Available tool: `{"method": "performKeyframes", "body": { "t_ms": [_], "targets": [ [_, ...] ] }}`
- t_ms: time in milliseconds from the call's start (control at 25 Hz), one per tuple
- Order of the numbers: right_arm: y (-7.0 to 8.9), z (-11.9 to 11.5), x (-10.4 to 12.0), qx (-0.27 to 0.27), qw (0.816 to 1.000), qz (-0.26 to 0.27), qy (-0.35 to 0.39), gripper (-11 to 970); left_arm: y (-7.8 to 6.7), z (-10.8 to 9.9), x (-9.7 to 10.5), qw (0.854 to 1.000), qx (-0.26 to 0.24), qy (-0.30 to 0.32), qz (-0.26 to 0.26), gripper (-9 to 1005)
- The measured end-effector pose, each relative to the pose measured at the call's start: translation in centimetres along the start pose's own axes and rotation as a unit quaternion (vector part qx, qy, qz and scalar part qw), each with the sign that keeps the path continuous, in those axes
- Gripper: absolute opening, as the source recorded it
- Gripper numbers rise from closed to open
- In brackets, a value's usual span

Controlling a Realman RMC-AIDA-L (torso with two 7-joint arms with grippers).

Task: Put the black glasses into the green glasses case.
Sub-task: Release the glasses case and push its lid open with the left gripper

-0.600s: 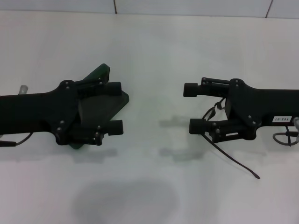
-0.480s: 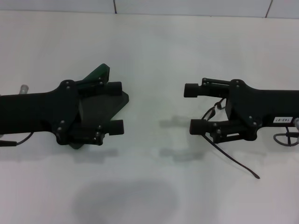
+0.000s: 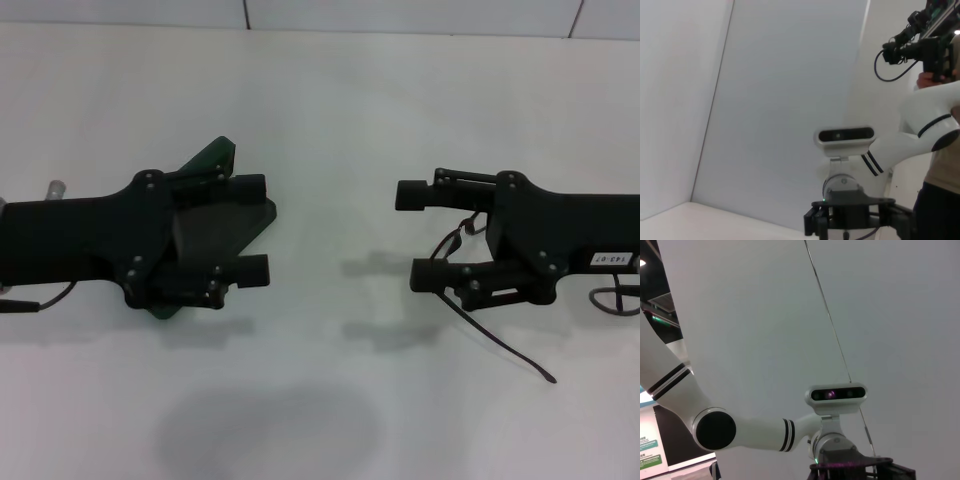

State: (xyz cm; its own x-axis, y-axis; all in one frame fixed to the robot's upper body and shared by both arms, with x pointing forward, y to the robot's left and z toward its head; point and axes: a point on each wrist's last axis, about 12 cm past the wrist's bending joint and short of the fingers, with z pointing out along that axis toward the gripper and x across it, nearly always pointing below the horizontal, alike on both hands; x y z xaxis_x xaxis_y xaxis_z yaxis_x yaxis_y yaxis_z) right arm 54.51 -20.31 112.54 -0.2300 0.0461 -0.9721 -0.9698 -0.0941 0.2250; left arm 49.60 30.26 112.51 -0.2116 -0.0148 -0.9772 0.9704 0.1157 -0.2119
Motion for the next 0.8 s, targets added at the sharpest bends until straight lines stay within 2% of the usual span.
{"method": "performKeyframes", "body": {
  "t_ms": [80, 160, 240, 360, 440, 520, 640, 800],
  "targets": [
    [-0.1, -0.3, 0.0, 0.008, 1.0, -0.003, 0.0, 856, 0.1, 0.1, -0.4, 1.0, 0.0, -0.004, 0.0, 883],
    [-0.3, -1.1, 0.1, 0.03, 1.0, -0.007, -0.001, 856, 0.4, 0.3, -1.7, 1.0, -0.001, -0.006, 0.004, 883],
    [-0.5, -1.9, 0.0, 0.052, 0.999, -0.01, -0.001, 856, 1.0, 0.5, -4.0, 1.0, -0.014, 0.011, 0.014, 882],
    [-0.4, -3.0, 0.0, 0.067, 0.998, -0.011, -0.002, 856, 2.0, 0.6, -9.4, 0.993, -0.082, 0.084, 0.018, 882],
    [-0.2, -3.5, 0.2, 0.076, 0.997, -0.007, -0.007, 856, 1.9, 0.9, -11.9, 0.976, -0.151, 0.158, 0.014, 881],
    [0.1, -3.9, 0.7, 0.09, 0.996, -0.004, -0.018, 856, 1.6, 1.7, -12.9, 0.951, -0.211, 0.225, 0.019, 881],
    [0.5, -4.4, 1.4, 0.106, 0.994, -0.003, -0.024, 856, 2.0, 3.1, -12.4, 0.912, -0.277, 0.303, -0.002, 880],
    [0.5, -4.4, 1.5, 0.111, 0.994, -0.007, -0.024, 856, 3.3, 4.7, -10.5, 0.873, -0.321, 0.36, -0.075, 879]
  ]
}}
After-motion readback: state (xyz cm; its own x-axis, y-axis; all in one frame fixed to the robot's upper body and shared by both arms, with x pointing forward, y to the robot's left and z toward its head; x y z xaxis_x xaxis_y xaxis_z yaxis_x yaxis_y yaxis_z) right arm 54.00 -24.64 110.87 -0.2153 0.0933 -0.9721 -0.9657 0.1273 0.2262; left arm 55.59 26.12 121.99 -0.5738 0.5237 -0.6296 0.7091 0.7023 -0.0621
